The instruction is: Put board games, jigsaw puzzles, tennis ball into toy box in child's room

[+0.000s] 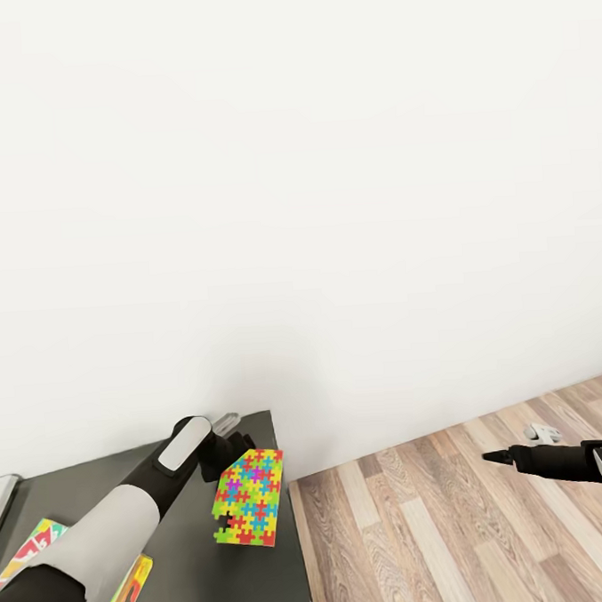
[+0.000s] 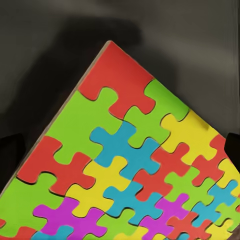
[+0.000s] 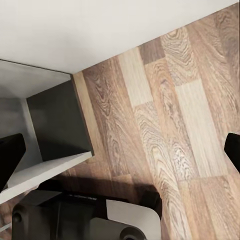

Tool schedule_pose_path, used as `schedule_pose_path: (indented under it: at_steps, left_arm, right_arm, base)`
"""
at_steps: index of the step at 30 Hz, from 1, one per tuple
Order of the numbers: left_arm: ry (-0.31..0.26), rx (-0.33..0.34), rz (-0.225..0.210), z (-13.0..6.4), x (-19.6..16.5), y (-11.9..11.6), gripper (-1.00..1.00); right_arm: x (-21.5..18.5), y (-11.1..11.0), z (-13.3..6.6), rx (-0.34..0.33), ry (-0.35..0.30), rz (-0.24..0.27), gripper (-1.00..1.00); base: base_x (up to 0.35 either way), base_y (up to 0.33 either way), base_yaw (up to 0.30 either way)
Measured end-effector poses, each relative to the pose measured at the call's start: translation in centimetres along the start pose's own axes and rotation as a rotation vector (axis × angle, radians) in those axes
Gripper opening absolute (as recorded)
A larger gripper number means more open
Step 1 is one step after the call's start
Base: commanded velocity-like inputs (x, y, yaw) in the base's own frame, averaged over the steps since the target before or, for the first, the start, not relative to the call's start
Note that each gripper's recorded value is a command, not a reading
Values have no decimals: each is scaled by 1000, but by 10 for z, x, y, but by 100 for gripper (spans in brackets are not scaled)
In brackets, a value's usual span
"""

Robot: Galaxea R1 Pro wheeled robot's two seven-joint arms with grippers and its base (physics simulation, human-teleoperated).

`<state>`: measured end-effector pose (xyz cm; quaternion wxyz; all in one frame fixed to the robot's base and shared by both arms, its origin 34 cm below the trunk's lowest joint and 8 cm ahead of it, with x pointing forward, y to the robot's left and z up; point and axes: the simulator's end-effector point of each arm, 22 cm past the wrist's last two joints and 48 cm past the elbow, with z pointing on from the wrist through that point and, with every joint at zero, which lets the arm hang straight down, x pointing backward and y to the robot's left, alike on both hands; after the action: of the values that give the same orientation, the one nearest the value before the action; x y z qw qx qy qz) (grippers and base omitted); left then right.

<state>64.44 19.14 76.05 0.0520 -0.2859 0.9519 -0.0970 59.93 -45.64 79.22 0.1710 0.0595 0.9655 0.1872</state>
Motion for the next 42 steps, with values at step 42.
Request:
schedule_pose_path:
  at_steps: [42]
  left_arm:
    - [-57, 58, -25, -7, -12, -13, 100]
  right_arm:
    - [6, 5, 10, -10, 15, 3, 100]
  base:
    - [0, 0, -58]
